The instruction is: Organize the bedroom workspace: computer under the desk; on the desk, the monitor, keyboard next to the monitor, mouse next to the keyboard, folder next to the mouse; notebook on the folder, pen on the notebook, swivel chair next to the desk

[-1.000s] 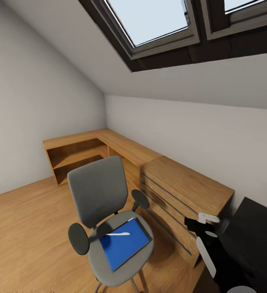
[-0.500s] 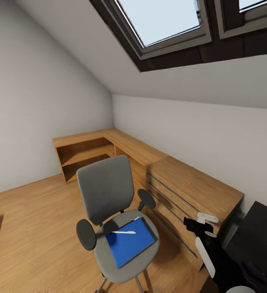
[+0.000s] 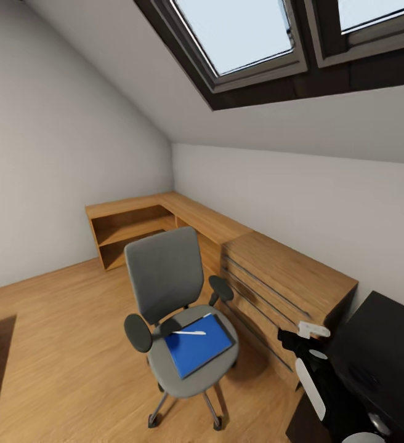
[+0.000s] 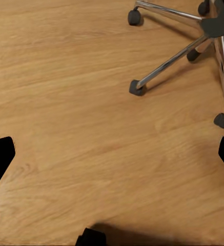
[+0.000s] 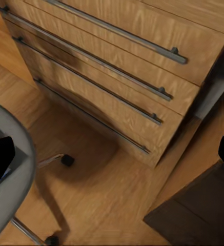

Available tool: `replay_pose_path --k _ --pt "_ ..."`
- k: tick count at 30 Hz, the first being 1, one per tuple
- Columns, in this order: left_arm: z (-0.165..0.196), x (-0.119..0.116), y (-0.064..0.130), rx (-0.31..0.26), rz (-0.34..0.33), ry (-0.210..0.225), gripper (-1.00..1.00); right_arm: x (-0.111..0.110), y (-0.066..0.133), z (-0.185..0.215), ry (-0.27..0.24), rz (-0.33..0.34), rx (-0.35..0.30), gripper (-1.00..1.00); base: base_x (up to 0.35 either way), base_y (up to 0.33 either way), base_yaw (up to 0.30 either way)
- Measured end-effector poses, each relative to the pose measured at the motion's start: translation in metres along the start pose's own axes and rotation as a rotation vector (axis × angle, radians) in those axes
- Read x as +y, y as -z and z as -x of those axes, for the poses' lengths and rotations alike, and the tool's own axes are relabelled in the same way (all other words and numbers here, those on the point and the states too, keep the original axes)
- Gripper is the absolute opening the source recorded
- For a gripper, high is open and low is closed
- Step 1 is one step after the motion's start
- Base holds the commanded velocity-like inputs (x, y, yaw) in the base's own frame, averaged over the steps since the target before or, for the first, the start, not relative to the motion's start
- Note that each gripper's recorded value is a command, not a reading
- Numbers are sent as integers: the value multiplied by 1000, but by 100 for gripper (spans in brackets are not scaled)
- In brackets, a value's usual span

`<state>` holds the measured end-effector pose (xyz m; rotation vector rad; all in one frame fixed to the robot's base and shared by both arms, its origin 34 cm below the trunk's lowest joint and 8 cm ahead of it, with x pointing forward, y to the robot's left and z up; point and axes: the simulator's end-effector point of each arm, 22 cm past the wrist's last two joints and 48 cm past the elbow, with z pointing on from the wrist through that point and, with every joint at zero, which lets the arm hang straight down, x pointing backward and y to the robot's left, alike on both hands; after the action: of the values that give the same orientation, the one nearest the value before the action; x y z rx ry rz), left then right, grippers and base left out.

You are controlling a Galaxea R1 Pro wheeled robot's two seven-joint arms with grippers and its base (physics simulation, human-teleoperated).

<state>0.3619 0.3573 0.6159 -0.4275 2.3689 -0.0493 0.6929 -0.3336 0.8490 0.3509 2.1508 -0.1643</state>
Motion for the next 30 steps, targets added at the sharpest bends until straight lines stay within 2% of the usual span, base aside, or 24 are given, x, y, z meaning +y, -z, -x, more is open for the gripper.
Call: replay_pose_path --k 7,14,25,30 --pt "0 -1 0 0 -2 1 100 0 0 -1 0 1 1 100 -319 26 0" --pt "0 -2 0 0 -2 1 100 1 0 -1 0 2 3 100 -247 195 0" --pt "0 -2 0 -1 -3 0 100 1 -1 -7 2 3 13 100 -117 296 0" --pt "-1 -3 0 0 -5 1 100 3 0 -5 -3 5 1 100 -35 139 -22"
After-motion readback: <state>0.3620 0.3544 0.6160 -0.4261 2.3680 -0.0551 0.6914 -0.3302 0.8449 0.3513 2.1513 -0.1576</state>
